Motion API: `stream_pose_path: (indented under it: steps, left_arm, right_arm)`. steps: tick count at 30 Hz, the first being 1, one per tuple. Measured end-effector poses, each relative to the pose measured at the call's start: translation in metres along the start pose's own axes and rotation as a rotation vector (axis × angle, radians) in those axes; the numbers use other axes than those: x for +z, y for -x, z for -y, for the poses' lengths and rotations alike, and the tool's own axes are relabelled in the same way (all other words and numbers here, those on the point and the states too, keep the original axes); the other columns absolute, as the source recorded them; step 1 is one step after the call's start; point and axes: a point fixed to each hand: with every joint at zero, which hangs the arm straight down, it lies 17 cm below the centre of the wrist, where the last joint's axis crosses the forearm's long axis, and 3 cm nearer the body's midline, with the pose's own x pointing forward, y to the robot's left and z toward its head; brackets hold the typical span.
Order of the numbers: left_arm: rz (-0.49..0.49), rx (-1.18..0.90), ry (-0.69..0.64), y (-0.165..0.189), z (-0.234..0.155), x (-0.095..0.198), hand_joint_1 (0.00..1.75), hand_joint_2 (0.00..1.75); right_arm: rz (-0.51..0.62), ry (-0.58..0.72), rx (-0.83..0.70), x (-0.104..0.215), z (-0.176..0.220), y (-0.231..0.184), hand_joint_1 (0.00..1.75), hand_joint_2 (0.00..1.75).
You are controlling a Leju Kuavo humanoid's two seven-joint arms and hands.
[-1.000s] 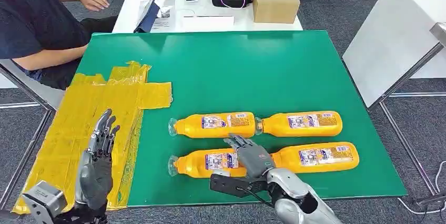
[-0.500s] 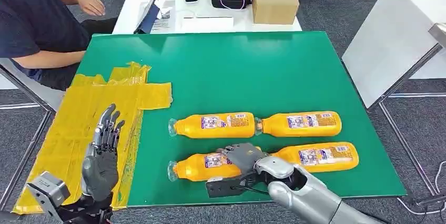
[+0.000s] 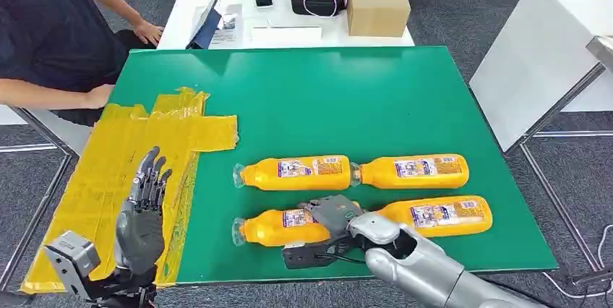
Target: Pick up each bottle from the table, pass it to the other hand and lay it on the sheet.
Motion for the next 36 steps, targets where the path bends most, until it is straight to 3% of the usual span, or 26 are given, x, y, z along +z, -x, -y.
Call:
stream_pose_path:
  steps: [1, 3, 7, 12, 20, 36]
  left_arm:
    - [-0.006, 0.018, -0.027, 0.000, -0.005, 0.000, 0.00, 1.75]
    - [-0.012, 0.048, -0.102, -0.002, -0.022, 0.003, 0.00, 1.75]
    - [-0.076, 0.128, -0.216, 0.005, -0.052, 0.022, 0.00, 1.75]
    - [-0.165, 0.294, -0.248, 0.017, -0.058, 0.040, 0.00, 1.75]
    - [-0.172, 0.403, -0.168, 0.013, -0.044, 0.045, 0.00, 1.75]
    - [-0.187, 0.479, -0.027, 0.007, -0.011, 0.044, 0.00, 1.75]
  right_arm:
    - [-0.012, 0.040, -0.051, -0.001, 0.002, -0.003, 1.75, 1.75]
    - [0.007, 0.173, -0.213, 0.001, 0.021, -0.016, 1.75, 1.75]
    - [0.148, 0.372, -0.650, 0.029, 0.053, -0.049, 1.75, 1.75]
    - [0.268, 0.507, -0.904, 0.068, 0.084, -0.067, 1.75, 1.75]
    - [0.371, 0.584, -0.971, 0.094, 0.120, -0.080, 1.75, 1.75]
    - [0.431, 0.579, -0.919, 0.094, 0.144, -0.099, 1.75, 1.75]
